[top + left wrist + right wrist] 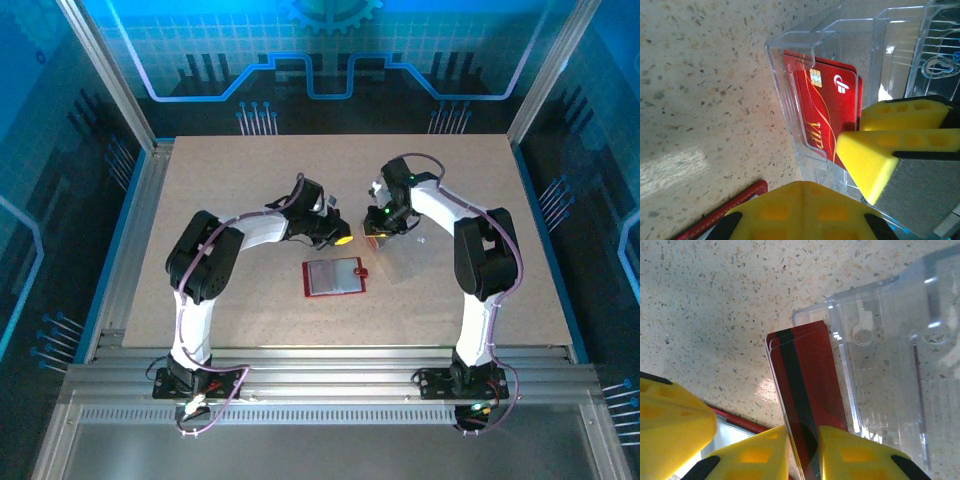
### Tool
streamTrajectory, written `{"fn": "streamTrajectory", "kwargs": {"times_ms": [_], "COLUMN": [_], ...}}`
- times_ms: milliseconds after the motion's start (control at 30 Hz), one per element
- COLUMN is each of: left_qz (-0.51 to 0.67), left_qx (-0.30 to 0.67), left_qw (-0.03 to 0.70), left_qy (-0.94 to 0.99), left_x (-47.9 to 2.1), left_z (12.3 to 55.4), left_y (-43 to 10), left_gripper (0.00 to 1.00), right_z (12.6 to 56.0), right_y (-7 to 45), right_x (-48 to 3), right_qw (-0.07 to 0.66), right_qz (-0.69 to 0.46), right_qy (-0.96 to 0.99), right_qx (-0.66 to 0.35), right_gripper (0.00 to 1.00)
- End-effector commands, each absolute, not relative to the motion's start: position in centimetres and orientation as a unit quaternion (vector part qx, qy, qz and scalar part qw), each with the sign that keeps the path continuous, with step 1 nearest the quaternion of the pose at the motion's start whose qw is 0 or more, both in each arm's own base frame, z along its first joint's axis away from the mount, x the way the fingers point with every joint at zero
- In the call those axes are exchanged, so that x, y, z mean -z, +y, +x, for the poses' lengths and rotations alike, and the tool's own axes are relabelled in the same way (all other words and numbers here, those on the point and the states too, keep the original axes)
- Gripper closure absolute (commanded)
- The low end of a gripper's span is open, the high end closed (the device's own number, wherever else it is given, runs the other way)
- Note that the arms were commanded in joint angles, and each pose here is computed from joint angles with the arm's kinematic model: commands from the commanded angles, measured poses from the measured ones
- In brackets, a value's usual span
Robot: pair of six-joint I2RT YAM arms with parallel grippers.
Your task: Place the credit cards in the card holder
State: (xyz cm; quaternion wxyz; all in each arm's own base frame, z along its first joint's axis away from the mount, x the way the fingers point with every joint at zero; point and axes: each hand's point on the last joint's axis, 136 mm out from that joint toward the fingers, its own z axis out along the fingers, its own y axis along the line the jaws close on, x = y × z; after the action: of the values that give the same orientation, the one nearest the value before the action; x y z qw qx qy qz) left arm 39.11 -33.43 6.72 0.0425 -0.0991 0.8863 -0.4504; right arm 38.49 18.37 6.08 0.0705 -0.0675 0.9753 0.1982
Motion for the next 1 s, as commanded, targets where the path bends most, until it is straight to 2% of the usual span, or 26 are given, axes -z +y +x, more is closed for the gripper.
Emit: {"fn": "streamTrajectory", "kwargs": {"times_ms": [0, 467, 967], "left_qz": [-0.090, -0.098, -0.114], "left_qx": [0.467, 0.484, 0.509], "left_qw": [0.021, 0.011, 0.014], "left_qy": [0.880, 0.870, 0.853], "left_x": [-6.7, -4.7, -3.6], "left_z": [39.4, 41.5, 42.3], "left_y": [-35.4, -37.5, -38.5], "left_gripper": [0.94, 0.93, 0.93], "right_z": [38.4, 38.0, 37.3], "right_y": [18.6, 18.7, 20.8], "right_x": [-7.2, -6.5, -7.3], "right_qw": [0.065, 0.043, 0.026], "right_qz": [-0.068, -0.064, -0.071], "right_qy": [0.971, 0.969, 0.951], "right_qx": [-0.221, -0.235, -0.300], "right_gripper": [0.76, 0.75, 0.75]}}
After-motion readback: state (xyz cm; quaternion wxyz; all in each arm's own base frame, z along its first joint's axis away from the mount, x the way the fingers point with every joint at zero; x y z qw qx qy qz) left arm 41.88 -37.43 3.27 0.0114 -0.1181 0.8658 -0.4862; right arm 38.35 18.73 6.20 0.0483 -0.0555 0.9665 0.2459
